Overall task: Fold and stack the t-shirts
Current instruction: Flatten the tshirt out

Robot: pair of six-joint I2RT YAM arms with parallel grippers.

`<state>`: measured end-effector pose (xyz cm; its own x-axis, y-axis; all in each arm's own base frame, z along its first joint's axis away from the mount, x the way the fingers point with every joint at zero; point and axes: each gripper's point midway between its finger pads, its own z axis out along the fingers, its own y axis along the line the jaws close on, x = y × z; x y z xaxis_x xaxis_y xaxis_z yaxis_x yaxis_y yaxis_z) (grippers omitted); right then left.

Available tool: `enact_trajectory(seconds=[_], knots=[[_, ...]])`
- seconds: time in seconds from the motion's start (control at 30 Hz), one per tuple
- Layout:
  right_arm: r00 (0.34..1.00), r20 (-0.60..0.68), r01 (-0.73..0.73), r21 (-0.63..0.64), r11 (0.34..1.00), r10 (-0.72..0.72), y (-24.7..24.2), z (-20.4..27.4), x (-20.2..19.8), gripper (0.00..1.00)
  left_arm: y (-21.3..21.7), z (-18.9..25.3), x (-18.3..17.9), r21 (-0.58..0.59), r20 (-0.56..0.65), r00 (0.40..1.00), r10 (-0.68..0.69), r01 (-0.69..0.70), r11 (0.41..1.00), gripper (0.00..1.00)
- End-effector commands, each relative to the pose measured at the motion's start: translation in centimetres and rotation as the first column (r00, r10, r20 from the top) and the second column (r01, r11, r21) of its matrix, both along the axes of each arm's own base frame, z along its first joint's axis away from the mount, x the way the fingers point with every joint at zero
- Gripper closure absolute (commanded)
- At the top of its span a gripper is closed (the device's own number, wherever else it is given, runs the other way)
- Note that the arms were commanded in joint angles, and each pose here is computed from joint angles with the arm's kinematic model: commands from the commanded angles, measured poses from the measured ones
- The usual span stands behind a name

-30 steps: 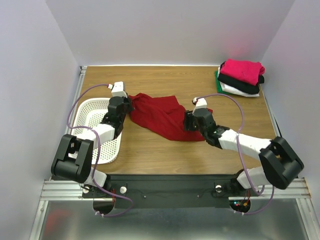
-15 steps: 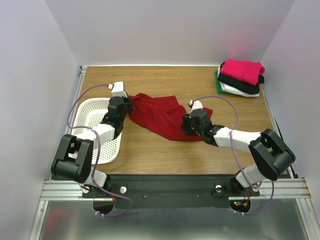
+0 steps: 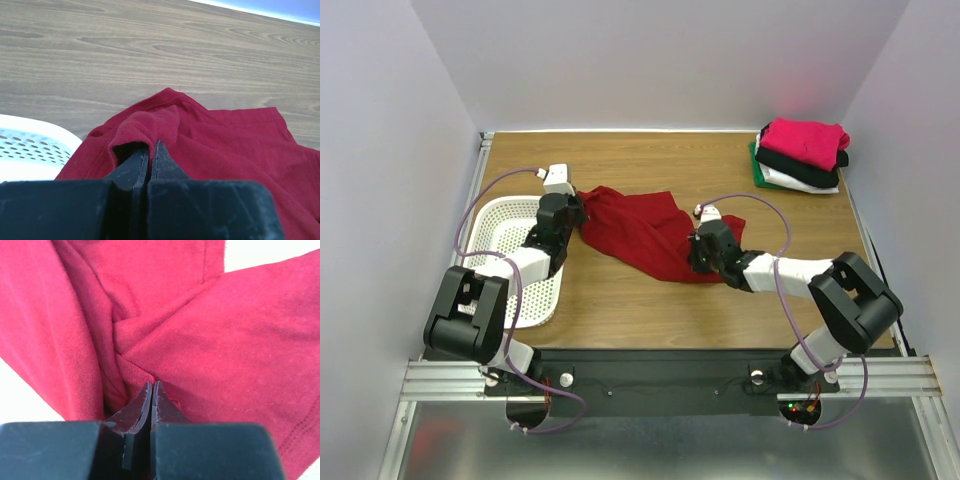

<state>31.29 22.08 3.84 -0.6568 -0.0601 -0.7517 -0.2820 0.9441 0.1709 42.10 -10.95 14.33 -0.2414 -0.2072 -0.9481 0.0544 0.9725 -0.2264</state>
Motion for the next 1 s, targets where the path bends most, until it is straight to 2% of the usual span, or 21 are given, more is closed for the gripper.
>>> enact_trajectory(seconds=[0.0,0.17,0.3,0.47,0.6,0.97], knots=[[0.991,0.114,0.063,0.022,0.998,-0.065,-0.5,3.6,2.4,1.0,0.3,3.0,1.1,-0.016,0.086,0.996,0.021,-0.02,1.0,1.0],[0.948,0.275,0.145,0.076,0.987,-0.16,-3.1,10.5,3.6,1.0,0.8,3.5,0.7,-0.016,0.099,0.994,0.043,-0.042,0.999,1.0],[0.901,0.358,0.224,0.097,0.97,-0.244,-5.5,13.9,4.0,1.0,1.1,3.9,0.4,-0.019,0.11,0.993,0.051,-0.049,0.999,1.0],[0.882,0.387,0.244,0.113,0.963,-0.269,-6.4,15.2,3.9,1.0,1.1,4.2,0.3,-0.021,0.118,0.992,0.051,-0.049,0.999,1.0],[0.846,0.418,0.313,0.115,0.943,-0.332,-8.1,16.4,4.3,1.0,1.1,5.0,0.4,-0.025,0.136,0.989,0.05,-0.047,0.999,1.0],[0.684,0.532,0.497,0.16,0.853,-0.499,-13.3,23.1,5.8,1.0,1.6,7.4,-0.4,-0.036,0.202,0.977,0.064,-0.058,0.998,1.0]])
